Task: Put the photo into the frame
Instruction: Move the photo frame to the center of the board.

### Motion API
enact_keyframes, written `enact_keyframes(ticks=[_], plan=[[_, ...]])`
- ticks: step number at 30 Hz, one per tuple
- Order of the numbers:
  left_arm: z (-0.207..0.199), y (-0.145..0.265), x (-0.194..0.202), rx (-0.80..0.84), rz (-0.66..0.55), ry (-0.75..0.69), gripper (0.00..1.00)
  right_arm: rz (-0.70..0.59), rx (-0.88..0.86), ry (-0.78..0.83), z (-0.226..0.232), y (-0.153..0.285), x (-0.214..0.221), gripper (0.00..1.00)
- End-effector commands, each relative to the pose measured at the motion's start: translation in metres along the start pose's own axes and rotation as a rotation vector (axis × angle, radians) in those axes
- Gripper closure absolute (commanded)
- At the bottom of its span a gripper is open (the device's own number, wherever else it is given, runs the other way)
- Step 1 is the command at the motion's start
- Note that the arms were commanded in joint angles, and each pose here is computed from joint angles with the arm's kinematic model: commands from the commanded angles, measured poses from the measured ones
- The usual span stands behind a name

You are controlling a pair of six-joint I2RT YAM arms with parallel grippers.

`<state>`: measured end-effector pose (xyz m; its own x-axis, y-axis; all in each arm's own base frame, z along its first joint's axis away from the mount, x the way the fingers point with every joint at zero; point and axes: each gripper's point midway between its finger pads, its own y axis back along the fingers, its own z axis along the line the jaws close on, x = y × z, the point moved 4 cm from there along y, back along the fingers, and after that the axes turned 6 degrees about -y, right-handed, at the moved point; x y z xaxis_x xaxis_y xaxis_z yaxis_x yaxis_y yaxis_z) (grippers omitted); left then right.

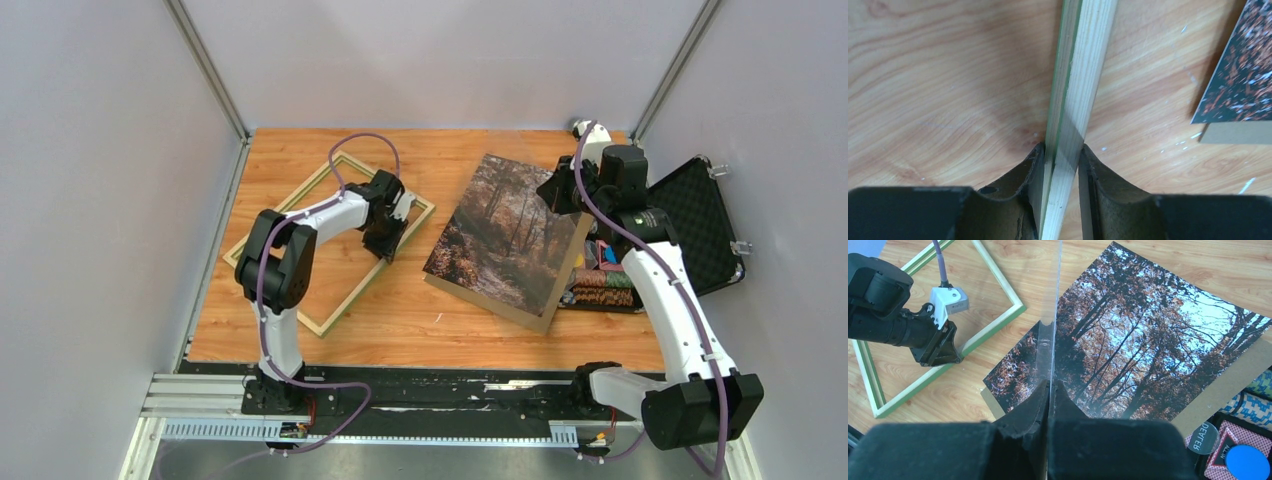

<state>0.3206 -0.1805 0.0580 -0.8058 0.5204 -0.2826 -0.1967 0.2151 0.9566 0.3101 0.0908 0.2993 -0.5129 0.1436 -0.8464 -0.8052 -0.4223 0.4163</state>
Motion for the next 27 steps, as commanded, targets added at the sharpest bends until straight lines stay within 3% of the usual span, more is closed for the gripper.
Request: enact_keyframes(ticks=[1,14,27], plan=[[-0.018,-0.015,-0.014,0.117,0.014,0.139,0.8,-0.046,-0.006,-0.001,0.0,0.003,-0.014,1.0],[-0.029,-0.034,-0.06,0.207,-0.008,0.432,0.98,-0.054,0.01,-0.007,-0.006,0.006,-0.016,1.0],[-0.01,-0.053,-0.088,0.254,-0.082,0.621,0.97,-0.059,0.0,-0.012,-0.004,0.008,-0.017,1.0]])
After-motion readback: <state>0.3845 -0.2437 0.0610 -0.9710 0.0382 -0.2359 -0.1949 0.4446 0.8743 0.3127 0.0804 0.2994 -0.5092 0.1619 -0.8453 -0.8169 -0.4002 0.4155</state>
